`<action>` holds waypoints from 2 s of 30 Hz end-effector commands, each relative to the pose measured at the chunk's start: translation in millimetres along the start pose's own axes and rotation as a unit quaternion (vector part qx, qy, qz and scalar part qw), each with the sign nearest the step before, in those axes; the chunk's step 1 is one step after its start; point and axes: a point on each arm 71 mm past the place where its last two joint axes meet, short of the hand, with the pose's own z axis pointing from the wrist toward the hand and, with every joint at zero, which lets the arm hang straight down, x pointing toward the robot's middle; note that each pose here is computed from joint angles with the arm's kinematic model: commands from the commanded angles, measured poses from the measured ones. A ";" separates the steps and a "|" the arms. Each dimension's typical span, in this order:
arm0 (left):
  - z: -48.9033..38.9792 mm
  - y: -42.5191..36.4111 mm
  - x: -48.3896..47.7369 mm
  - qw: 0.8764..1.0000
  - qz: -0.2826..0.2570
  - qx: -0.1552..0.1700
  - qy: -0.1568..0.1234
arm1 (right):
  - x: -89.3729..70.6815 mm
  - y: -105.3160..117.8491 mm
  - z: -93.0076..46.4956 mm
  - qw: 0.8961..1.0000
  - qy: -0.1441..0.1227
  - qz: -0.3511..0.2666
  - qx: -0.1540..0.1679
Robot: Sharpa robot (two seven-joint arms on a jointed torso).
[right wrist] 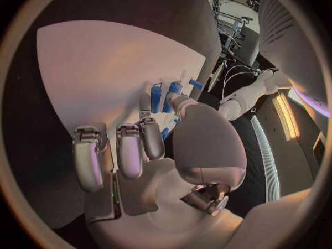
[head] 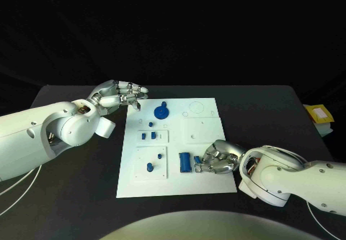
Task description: Assemble the parts on the task board
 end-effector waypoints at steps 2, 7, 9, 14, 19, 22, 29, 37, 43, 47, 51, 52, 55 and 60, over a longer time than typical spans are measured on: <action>0.5 -0.8 1.6 1.000 -0.002 0.003 0.008 | 1.4 2.1 -2.4 1.000 0.003 -0.006 -0.010; 0.8 -0.3 1.5 1.000 -0.001 0.002 0.008 | 1.5 2.6 -4.4 1.000 0.004 -0.008 -0.011; 1.0 -0.1 1.7 1.000 -0.001 0.002 0.009 | 1.8 3.1 -4.9 1.000 0.005 -0.008 -0.012; 1.3 0.2 2.0 1.000 -0.002 0.002 0.009 | 2.5 4.4 -5.6 1.000 0.007 -0.009 -0.014; 1.2 0.5 1.8 1.000 -0.001 0.001 0.009 | 2.2 3.6 -5.9 1.000 0.008 -0.009 -0.014; 1.3 0.6 1.8 1.000 -0.001 0.001 0.009 | 1.3 0.7 -5.4 1.000 0.010 -0.013 -0.011; 1.2 0.8 1.6 1.000 -0.001 0.001 0.008 | 2.3 -1.0 -5.2 0.999 0.025 -0.025 -0.012; 1.2 1.1 1.7 1.000 -0.001 0.000 0.009 | 2.6 -0.9 -5.3 0.999 0.027 -0.027 -0.015; 1.1 1.2 1.7 1.000 -0.001 0.000 0.009 | 2.2 -2.6 -4.0 0.999 0.029 -0.029 -0.012; 1.1 1.2 1.9 1.000 -0.001 0.000 0.009 | 0.8 -4.9 -2.5 0.999 0.025 -0.030 -0.007; 1.0 1.2 1.9 1.000 -0.001 -0.001 0.009 | -1.2 -6.2 -1.4 0.999 0.015 -0.029 -0.006; 0.9 1.3 1.8 1.000 -0.001 -0.001 0.009 | -1.3 -6.1 -1.3 0.999 0.014 -0.028 -0.006; 0.7 1.4 1.6 1.000 -0.001 -0.001 0.009 | -1.7 -5.7 -1.2 1.000 0.011 -0.024 -0.007; 0.6 1.6 1.6 1.000 -0.001 -0.002 0.009 | -1.9 -5.1 -1.2 1.000 0.008 -0.020 -0.009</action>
